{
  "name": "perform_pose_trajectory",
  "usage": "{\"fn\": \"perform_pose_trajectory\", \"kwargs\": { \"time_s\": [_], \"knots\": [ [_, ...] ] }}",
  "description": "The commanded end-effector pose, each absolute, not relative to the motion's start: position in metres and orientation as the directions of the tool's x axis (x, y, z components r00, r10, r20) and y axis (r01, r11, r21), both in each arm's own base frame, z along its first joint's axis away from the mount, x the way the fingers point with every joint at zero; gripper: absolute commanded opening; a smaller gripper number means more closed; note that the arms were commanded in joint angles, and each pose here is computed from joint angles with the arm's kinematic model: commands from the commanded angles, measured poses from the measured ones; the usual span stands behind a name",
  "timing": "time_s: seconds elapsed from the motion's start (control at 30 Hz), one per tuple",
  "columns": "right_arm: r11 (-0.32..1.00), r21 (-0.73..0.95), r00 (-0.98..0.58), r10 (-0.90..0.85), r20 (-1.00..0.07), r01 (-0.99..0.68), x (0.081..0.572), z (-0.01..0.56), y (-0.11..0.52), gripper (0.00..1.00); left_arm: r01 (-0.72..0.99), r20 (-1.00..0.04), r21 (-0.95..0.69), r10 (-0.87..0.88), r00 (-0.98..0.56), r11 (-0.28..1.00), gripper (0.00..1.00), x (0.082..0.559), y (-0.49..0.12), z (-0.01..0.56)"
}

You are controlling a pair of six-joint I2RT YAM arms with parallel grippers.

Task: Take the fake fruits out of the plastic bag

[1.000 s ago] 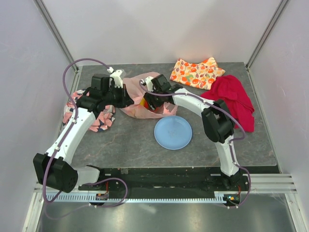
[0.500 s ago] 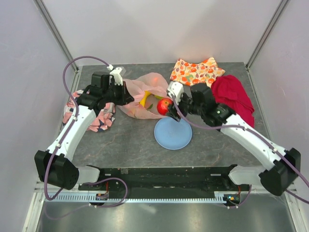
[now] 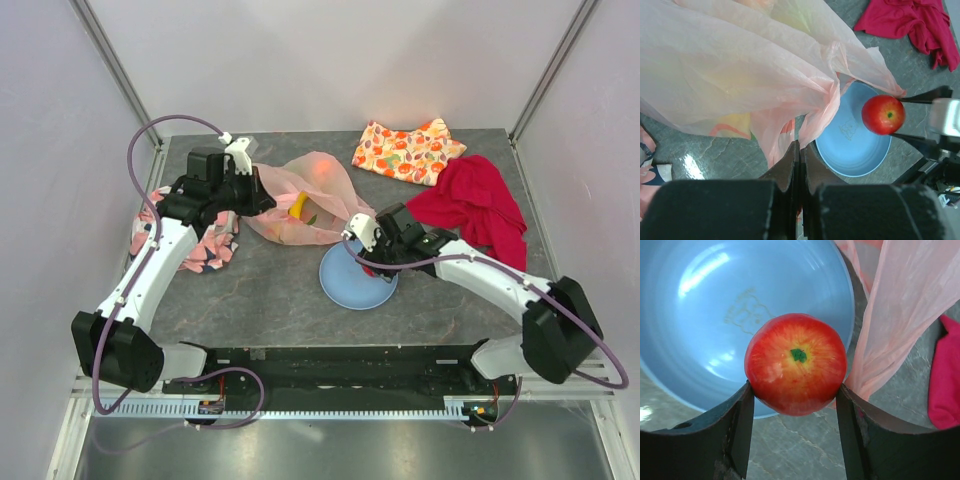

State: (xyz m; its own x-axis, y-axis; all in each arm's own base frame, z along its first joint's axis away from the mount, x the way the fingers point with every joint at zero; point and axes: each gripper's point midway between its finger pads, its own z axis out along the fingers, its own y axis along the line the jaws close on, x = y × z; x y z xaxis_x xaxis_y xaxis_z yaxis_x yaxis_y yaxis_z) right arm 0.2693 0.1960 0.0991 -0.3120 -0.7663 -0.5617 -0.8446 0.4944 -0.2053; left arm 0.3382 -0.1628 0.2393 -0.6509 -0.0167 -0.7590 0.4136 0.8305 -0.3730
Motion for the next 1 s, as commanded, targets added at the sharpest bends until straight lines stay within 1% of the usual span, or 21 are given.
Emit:
{"fn": "perform_pose_trajectory", "kwargs": {
  "time_s": [0.0, 0.03, 0.1, 0.13, 0.17, 0.2, 0.23, 0.27, 0.33, 0.47, 0.5, 0.57, 0.6, 0.63, 0.73, 0.77, 0.83, 0.87, 0.9, 0.93, 0.97],
  "knots": [
    [0.513, -0.35, -0.294, -0.802, -0.519, -0.784, 0.305, 0.107, 0.187, 0.42, 0.448, -0.821, -0.331, -0.02, -0.57, 0.831, 0.02, 0.347, -0.159, 0.265],
    [0.509, -0.345, -0.3, -0.808, -0.507, -0.789, 0.308, 0.102, 0.189, 0.43, 0.449, -0.822, -0.332, -0.021, -0.568, 0.83, 0.01, 0.347, -0.159, 0.266],
    [0.517, -0.335, -0.318, -0.807, -0.498, -0.788, 0.312, 0.095, 0.193, 0.55, 0.451, -0.82, -0.337, -0.022, -0.572, 0.826, 0.02, 0.346, -0.159, 0.265],
    [0.528, -0.337, -0.315, -0.796, -0.517, -0.78, 0.318, 0.103, 0.198, 0.6, 0.453, -0.819, -0.34, -0.022, -0.574, 0.824, 0.02, 0.346, -0.16, 0.265],
    [0.531, -0.329, -0.321, -0.792, -0.519, -0.781, 0.318, 0.107, 0.199, 0.69, 0.455, -0.819, -0.341, -0.022, -0.573, 0.823, 0.01, 0.345, -0.16, 0.266],
    [0.526, -0.3, -0.31, -0.78, -0.544, -0.796, 0.315, 0.116, 0.207, 0.72, 0.462, -0.818, -0.346, -0.021, -0.574, 0.817, 0.02, 0.345, -0.162, 0.266],
    [0.523, -0.29, -0.283, -0.759, -0.586, -0.802, 0.319, 0.139, 0.217, 0.76, 0.467, -0.82, -0.347, -0.023, -0.571, 0.813, 0.02, 0.345, -0.162, 0.268],
    [0.501, -0.252, -0.285, -0.763, -0.579, -0.828, 0.308, 0.148, 0.218, 0.77, 0.474, -0.82, -0.351, -0.021, -0.571, 0.807, 0.02, 0.343, -0.164, 0.269],
    [0.449, -0.205, -0.207, -0.709, -0.674, -0.87, 0.299, 0.196, 0.239, 0.79, 0.489, -0.815, -0.367, -0.02, -0.579, 0.791, 0.02, 0.342, -0.168, 0.268],
    [0.393, -0.138, -0.137, -0.594, -0.792, -0.909, 0.283, 0.251, 0.264, 0.79, 0.492, -0.799, -0.397, -0.029, -0.6, 0.775, 0.02, 0.339, -0.172, 0.263],
    [0.395, -0.126, -0.142, -0.584, -0.799, -0.91, 0.285, 0.251, 0.269, 0.78, 0.494, -0.799, -0.404, -0.034, -0.6, 0.77, 0.02, 0.34, -0.174, 0.264],
    [0.407, -0.125, -0.143, -0.566, -0.812, -0.905, 0.296, 0.247, 0.277, 0.72, 0.495, -0.8, -0.406, -0.037, -0.599, 0.768, 0.02, 0.34, -0.174, 0.265],
    [0.404, -0.111, -0.162, -0.582, -0.797, -0.908, 0.304, 0.231, 0.283, 0.68, 0.494, -0.798, -0.409, -0.037, -0.602, 0.767, 0.01, 0.34, -0.175, 0.264],
    [0.402, -0.122, -0.149, -0.581, -0.8, -0.908, 0.312, 0.227, 0.289, 0.58, 0.493, -0.798, -0.41, -0.04, -0.601, 0.768, 0.02, 0.341, -0.174, 0.265],
    [0.387, -0.117, -0.151, -0.596, -0.789, -0.915, 0.335, 0.203, 0.307, 0.45, 0.494, -0.799, -0.416, -0.048, -0.599, 0.764, 0.02, 0.344, -0.176, 0.269],
    [0.385, -0.109, -0.167, -0.616, -0.77, -0.917, 0.345, 0.185, 0.313, 0.42, 0.501, -0.802, -0.418, -0.05, -0.595, 0.758, 0.02, 0.344, -0.178, 0.274],
    [0.386, -0.124, -0.155, -0.615, -0.774, -0.914, 0.361, 0.183, 0.323, 0.38, 0.5, -0.801, -0.428, -0.059, -0.596, 0.753, 0.02, 0.346, -0.179, 0.278],
    [0.378, -0.113, -0.169, -0.635, -0.754, -0.919, 0.368, 0.165, 0.328, 0.36, 0.499, -0.798, -0.436, -0.064, -0.6, 0.749, 0.02, 0.346, -0.18, 0.279],
    [0.38, -0.127, -0.155, -0.629, -0.762, -0.916, 0.378, 0.17, 0.334, 0.34, 0.497, -0.795, -0.438, -0.065, -0.603, 0.749, 0.02, 0.346, -0.18, 0.278],
    [0.385, -0.132, -0.157, -0.633, -0.758, -0.913, 0.384, 0.167, 0.337, 0.34, 0.497, -0.797, -0.439, -0.068, -0.601, 0.749, 0.01, 0.347, -0.18, 0.279],
    [0.403, -0.124, -0.187, -0.648, -0.738, -0.907, 0.392, 0.149, 0.339, 0.33, 0.492, -0.793, -0.443, -0.071, -0.606, 0.75, 0.02, 0.347, -0.18, 0.278]
  ]
}}
